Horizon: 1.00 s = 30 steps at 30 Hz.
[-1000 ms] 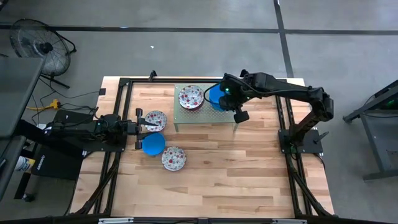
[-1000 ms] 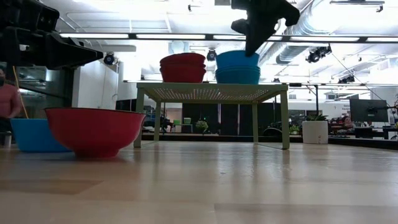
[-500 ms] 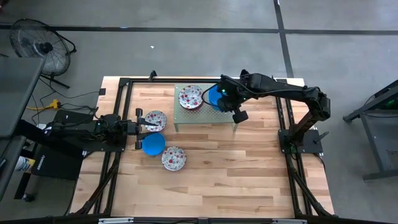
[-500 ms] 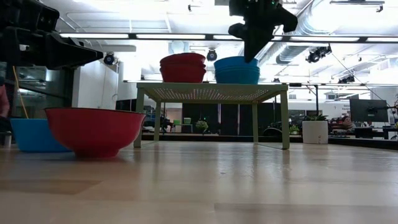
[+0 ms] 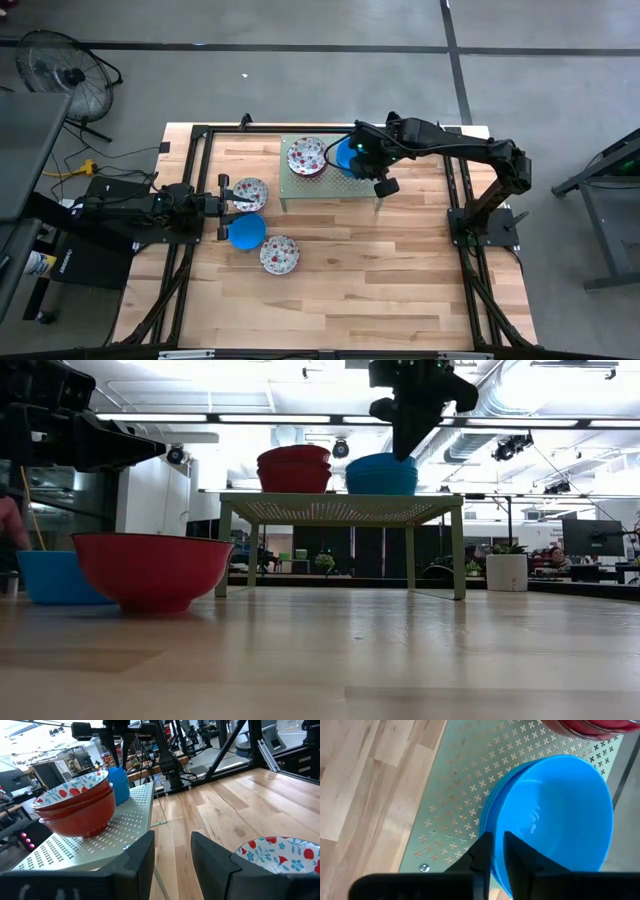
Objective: Pick & Place Mini bowls
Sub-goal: Stack the light blue bowl on the stacked light blue bowl on the shelf, then stack the red patterned bowl on the stacked red patterned bowl on the shelf
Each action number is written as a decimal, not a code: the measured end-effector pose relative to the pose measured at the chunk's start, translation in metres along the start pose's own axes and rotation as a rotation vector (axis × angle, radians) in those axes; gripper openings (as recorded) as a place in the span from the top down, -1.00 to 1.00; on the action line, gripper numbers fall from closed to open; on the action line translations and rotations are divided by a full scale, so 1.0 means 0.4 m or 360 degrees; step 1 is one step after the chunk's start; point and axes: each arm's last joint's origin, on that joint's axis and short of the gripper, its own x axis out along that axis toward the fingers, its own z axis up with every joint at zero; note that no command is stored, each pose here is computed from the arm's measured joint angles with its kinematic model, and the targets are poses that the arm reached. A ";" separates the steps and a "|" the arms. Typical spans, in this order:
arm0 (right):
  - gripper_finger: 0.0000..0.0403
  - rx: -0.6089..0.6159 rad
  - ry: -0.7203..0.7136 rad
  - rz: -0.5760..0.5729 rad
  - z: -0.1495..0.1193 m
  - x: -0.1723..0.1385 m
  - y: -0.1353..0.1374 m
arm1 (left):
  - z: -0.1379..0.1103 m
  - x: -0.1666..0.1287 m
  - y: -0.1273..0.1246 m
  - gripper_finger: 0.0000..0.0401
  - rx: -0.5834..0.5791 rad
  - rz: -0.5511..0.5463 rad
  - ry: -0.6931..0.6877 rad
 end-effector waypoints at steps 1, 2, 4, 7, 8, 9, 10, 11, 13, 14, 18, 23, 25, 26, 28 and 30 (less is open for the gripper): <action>0.78 0.0000 0.0000 0.0000 0.000 0.000 0.000 | 0.000 0.000 0.000 0.38 0.0000 0.0000 0.0000; 0.75 0.0003 -0.0004 0.0005 0.000 0.000 0.000 | 0.000 0.000 0.000 0.38 0.0000 0.0000 -0.0001; 0.70 0.0012 -0.0021 0.0029 0.001 0.000 0.001 | 0.000 0.000 0.000 0.38 0.0000 0.0000 -0.0001; 0.60 0.0038 -0.0040 0.0055 0.002 0.000 0.002 | 0.000 0.000 0.000 0.38 0.0000 0.0000 0.0000; 0.57 0.0039 -0.0043 0.0055 0.001 -0.001 0.003 | 0.000 0.000 0.000 0.38 0.0000 0.0000 0.0000; 0.54 0.0040 -0.0047 0.0052 0.000 -0.004 0.003 | 0.000 0.000 0.000 0.38 0.0000 0.0000 -0.0001; 0.51 0.0039 -0.0053 0.0048 0.000 -0.007 0.004 | 0.000 0.000 0.000 0.38 0.0000 0.0000 -0.0001; 0.48 0.0040 -0.0067 0.0036 -0.002 -0.016 0.005 | 0.000 0.000 0.000 0.38 0.0000 0.0000 0.0000; 0.42 0.0043 -0.0094 0.0016 -0.007 -0.034 0.007 | 0.000 0.000 0.000 0.38 0.0000 0.0000 0.0000; 0.40 0.0044 -0.0103 0.0009 -0.010 -0.043 0.008 | 0.000 0.000 0.000 0.38 0.0000 0.0000 0.0000; 0.34 0.0065 -0.0119 0.0003 -0.017 -0.071 0.024 | 0.000 0.000 0.000 0.38 0.0000 0.0000 0.0000; 0.34 0.0144 -0.0130 0.0087 -0.040 -0.125 0.064 | 0.000 0.000 0.000 0.38 0.0000 0.0000 -0.0001; 0.34 0.0188 -0.0159 0.0168 -0.050 -0.147 0.082 | 0.000 0.000 0.000 0.38 0.0000 0.0000 -0.0001; 0.34 0.0209 -0.0188 0.0204 -0.057 -0.157 0.093 | 0.000 0.000 0.000 0.38 0.0000 0.0001 -0.0001; 0.34 0.0237 -0.0238 0.0254 -0.079 -0.168 0.118 | 0.000 0.000 0.000 0.38 0.0000 0.0001 -0.0001; 0.34 0.0266 -0.0288 0.0259 -0.111 -0.167 0.148 | 0.000 0.000 0.000 0.38 0.0000 0.0000 -0.0001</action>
